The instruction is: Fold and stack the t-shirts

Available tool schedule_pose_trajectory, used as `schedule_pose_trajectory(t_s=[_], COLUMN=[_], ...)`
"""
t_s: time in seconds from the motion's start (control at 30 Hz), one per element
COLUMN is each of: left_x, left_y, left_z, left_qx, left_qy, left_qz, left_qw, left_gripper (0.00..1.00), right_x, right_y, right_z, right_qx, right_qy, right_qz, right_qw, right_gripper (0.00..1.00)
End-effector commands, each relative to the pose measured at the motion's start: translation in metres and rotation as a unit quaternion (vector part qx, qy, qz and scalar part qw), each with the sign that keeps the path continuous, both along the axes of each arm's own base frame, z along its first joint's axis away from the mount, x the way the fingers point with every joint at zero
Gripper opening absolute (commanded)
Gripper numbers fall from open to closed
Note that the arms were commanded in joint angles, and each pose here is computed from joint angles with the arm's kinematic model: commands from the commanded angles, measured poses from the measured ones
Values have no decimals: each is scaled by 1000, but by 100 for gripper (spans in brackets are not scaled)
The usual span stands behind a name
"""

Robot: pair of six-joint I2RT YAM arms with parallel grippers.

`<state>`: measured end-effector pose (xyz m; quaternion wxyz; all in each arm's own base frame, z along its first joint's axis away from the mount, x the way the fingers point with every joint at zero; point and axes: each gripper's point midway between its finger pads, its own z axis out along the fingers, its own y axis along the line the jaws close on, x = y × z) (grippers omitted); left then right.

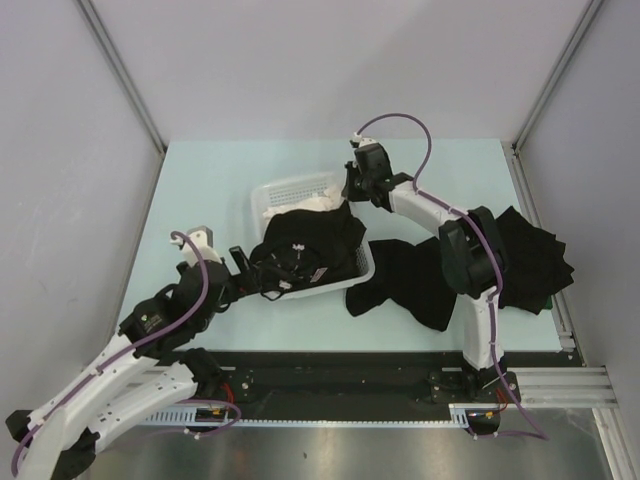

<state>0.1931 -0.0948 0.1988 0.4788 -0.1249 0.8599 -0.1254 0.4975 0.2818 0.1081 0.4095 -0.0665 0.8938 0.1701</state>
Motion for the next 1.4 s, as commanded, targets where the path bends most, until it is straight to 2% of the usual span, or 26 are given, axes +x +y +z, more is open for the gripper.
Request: schedule_pose_trajectory(t_s=[0.0, 0.17, 0.4, 0.57, 0.7, 0.93, 1.13, 1.3, 1.37], left_x=[-3, -3, 1, 3, 3, 5, 7, 5, 4], left_y=[3, 3, -4, -8, -9, -14, -16, -16, -16], left_z=[17, 15, 12, 12, 9, 5, 7, 8, 7], left_qx=[-12, -13, -13, -12, -13, -12, -9, -11, -13], left_qy=[-14, -14, -8, -8, -7, -6, -7, -7, -5], left_qz=[0, 0, -5, -10, -13, -20, -24, -27, -26], left_qw=[1000, 1000, 1000, 1000, 1000, 1000, 1000, 1000, 1000], left_gripper=[97, 97, 97, 97, 97, 97, 97, 96, 96], right_x=[45, 68, 77, 69, 60, 47, 52, 69, 75], right_y=[-61, -103, -172, -221, -270, -328, -338, -323, -325], right_z=[-1, 14, 20, 26, 48, 82, 92, 74, 71], right_qx=[-48, -30, -50, -50, -36, -24, -3, 7, 0], right_qy=[-32, -54, -71, -83, -105, -141, -152, -136, -138], right_qz=[-72, -133, -228, -287, -348, -408, -408, -388, -396], right_qw=[996, 989, 970, 953, 931, 902, 900, 912, 908], right_gripper=[0, 0, 0, 0, 0, 0, 0, 0, 0])
